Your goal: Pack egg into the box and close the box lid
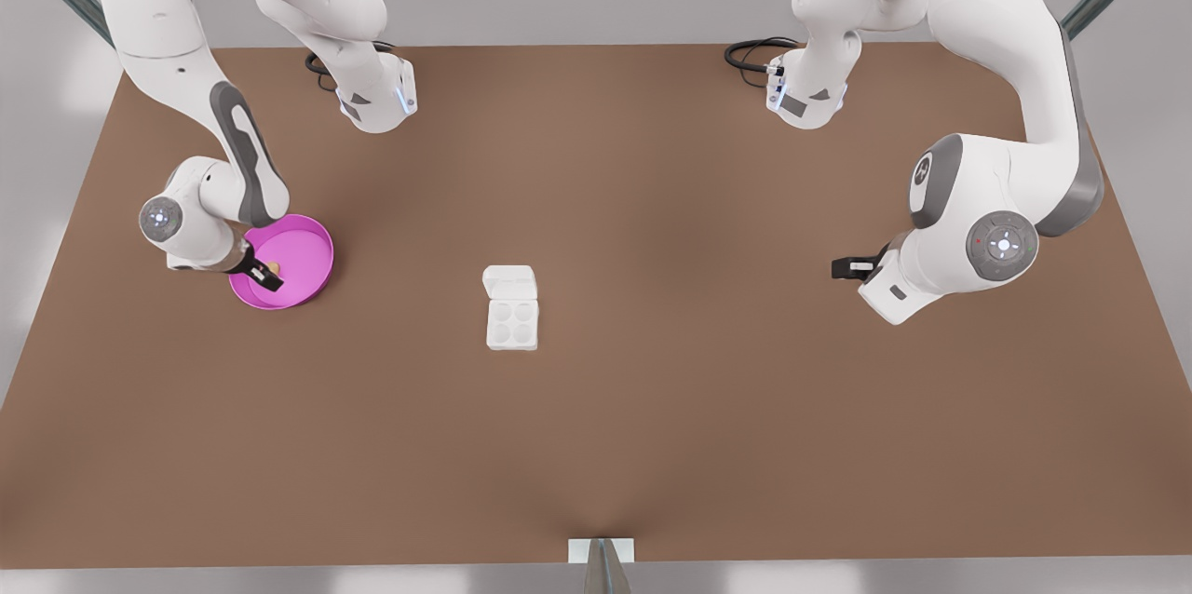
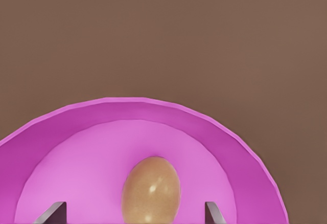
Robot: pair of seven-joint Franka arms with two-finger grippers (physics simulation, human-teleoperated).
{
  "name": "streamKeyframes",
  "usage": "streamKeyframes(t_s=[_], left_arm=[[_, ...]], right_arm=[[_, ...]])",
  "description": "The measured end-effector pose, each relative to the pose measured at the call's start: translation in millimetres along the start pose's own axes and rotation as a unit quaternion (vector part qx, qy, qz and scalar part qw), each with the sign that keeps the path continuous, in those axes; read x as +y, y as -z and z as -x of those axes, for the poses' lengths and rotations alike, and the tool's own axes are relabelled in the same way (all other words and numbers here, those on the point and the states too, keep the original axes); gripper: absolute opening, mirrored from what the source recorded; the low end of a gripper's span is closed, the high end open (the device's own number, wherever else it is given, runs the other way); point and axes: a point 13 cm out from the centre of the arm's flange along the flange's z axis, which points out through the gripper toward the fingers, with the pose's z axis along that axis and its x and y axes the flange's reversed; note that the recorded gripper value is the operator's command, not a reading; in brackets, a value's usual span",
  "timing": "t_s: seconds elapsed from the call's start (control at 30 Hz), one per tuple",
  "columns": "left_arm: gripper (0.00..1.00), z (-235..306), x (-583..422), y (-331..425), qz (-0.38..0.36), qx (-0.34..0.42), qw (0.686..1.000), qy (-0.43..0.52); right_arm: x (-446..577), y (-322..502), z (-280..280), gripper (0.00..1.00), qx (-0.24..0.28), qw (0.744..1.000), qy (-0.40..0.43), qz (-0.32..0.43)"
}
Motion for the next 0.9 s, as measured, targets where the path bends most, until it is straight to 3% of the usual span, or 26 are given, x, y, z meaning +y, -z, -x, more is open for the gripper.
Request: streamKeyframes(t_s=[0.4, 0.53, 0.67, 0.9], left_arm=[[1.0, 0, -1, 0, 0.0, 0.0, 1.0, 0.0], [1.0, 0, -3, 0, 0.001, 0.0, 1.0, -0.001], [1.0, 0, -1, 0, 0.0, 0.0, 1.0, 0.0], [1.0, 0, -1, 0, 0.0, 0.0, 1.0, 0.0]], right_arm=[[-8, -26, -1, 1.0, 0.009, 1.0, -0.014, -0.001], [-10, -33, -2, 0.94, 0.012, 1.0, -0.017, -0.002], [-8, -36, -2, 0.82, 0.013, 1.0, -0.014, -0.001], [-10, -32, 3, 0.82, 0.009, 1.0, -0.015, 0.001]])
